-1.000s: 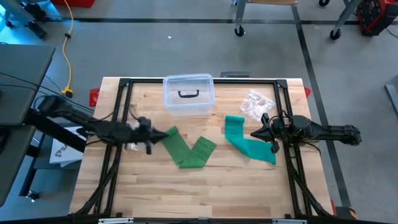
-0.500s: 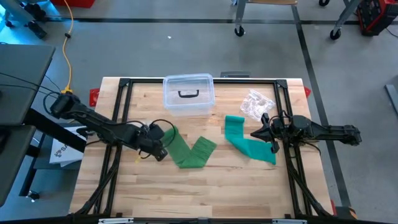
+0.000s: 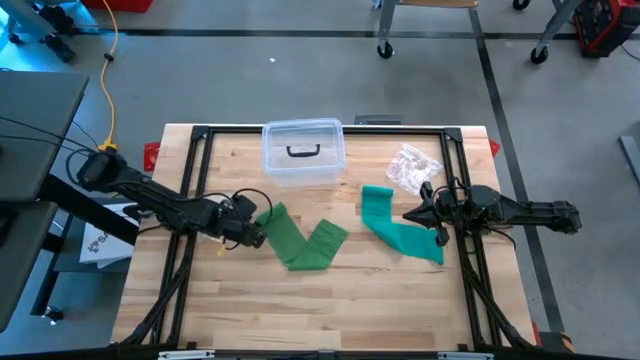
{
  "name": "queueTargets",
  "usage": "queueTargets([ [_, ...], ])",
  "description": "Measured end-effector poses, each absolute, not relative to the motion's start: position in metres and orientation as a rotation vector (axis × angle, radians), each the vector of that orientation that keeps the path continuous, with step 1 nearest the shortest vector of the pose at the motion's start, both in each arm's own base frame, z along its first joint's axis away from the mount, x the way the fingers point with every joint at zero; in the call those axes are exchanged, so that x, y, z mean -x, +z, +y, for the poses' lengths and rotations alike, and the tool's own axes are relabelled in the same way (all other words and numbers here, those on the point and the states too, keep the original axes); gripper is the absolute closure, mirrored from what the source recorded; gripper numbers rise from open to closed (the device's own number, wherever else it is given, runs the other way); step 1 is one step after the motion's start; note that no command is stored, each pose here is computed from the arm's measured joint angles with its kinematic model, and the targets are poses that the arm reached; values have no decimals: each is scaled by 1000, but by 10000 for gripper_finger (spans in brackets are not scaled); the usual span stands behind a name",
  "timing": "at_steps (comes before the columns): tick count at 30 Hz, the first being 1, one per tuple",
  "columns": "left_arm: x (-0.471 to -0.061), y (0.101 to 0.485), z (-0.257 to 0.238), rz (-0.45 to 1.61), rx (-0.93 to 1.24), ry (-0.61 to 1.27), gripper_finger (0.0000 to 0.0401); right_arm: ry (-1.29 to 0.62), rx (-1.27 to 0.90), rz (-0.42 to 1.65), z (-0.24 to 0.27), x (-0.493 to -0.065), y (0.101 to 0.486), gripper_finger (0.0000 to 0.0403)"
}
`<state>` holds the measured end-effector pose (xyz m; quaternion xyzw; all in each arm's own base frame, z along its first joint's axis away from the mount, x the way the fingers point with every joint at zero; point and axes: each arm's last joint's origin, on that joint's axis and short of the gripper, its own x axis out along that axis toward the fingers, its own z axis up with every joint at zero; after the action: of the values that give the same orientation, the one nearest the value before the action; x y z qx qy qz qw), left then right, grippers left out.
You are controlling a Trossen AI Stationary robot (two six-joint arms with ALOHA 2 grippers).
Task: Roll bandage
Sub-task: Roll the green bandage
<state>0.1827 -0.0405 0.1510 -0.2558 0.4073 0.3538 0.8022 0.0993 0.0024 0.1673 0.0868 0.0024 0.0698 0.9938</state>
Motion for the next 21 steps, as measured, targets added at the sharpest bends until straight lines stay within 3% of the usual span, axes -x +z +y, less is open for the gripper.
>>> queueTargets([
  [11,-178,131,-28,835,555,745,179,140,-174,5,2,-99,167,403],
  [21,-176,136,-33,826,560,695,179,140,-174,5,2,-99,167,403],
])
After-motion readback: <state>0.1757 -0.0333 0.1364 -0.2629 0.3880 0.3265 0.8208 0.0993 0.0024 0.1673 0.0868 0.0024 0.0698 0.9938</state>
